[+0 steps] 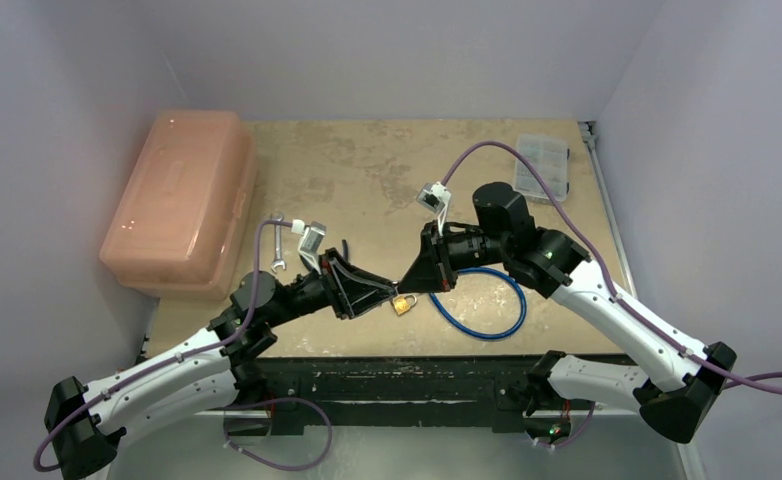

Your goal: Unlock with the key

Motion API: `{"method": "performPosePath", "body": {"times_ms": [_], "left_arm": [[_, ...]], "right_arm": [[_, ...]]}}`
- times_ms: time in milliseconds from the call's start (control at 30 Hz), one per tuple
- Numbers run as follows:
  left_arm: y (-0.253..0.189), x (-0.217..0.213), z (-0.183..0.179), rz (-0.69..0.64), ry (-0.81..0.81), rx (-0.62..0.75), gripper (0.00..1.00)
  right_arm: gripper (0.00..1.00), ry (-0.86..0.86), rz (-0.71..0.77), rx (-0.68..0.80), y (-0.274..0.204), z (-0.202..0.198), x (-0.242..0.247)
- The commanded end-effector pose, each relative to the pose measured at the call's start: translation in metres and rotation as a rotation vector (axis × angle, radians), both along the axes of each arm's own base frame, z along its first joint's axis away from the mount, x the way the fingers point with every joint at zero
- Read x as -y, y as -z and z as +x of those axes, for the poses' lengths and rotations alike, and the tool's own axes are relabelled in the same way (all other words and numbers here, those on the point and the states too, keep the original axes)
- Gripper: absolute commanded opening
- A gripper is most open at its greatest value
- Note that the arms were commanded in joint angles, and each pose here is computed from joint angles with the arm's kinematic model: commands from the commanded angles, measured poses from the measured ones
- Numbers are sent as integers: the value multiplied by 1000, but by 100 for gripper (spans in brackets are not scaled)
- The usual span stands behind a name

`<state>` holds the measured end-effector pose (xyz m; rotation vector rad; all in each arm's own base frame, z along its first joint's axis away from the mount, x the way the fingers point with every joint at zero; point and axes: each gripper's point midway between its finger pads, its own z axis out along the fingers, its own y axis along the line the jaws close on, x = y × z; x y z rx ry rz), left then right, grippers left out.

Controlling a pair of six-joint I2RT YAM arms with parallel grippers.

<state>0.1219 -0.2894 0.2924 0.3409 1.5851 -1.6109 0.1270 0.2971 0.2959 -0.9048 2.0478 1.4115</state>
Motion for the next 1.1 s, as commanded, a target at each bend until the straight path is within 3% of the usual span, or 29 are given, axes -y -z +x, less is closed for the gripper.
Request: {"method": "performPosePath", "body": {"times_ms": [0, 300, 400, 567, 700, 767, 833, 933, 1067], "left_arm": [[-35, -4, -3, -88, 0, 51, 35], [-35, -4, -3, -95, 0, 46, 19], [-35, -3, -2, -94, 2, 44, 1], [-32, -4, 1, -84, -20, 28, 0], [-29, -9, 5, -66, -59, 15, 0], [-26, -12, 8, -54, -83, 7, 0], [-23, -16, 10, -42, -108, 0, 0], [-21, -21, 14, -21, -147, -5, 0], [-13, -30, 26, 45, -230, -30, 0]], "right_arm": [[0, -22, 43, 46, -12, -4, 0], [0, -25, 51, 45, -14, -4, 0], [0, -25, 55, 45, -14, -4, 0], [2, -13, 53, 42, -14, -2, -1], [50, 9, 51, 35, -16, 0, -1], [63, 35, 46, 49, -20, 4, 0], [70, 64, 46, 68, -25, 8, 2], [73, 167, 25, 87, -27, 23, 7], [73, 450, -62, 104, -16, 63, 27]]}}
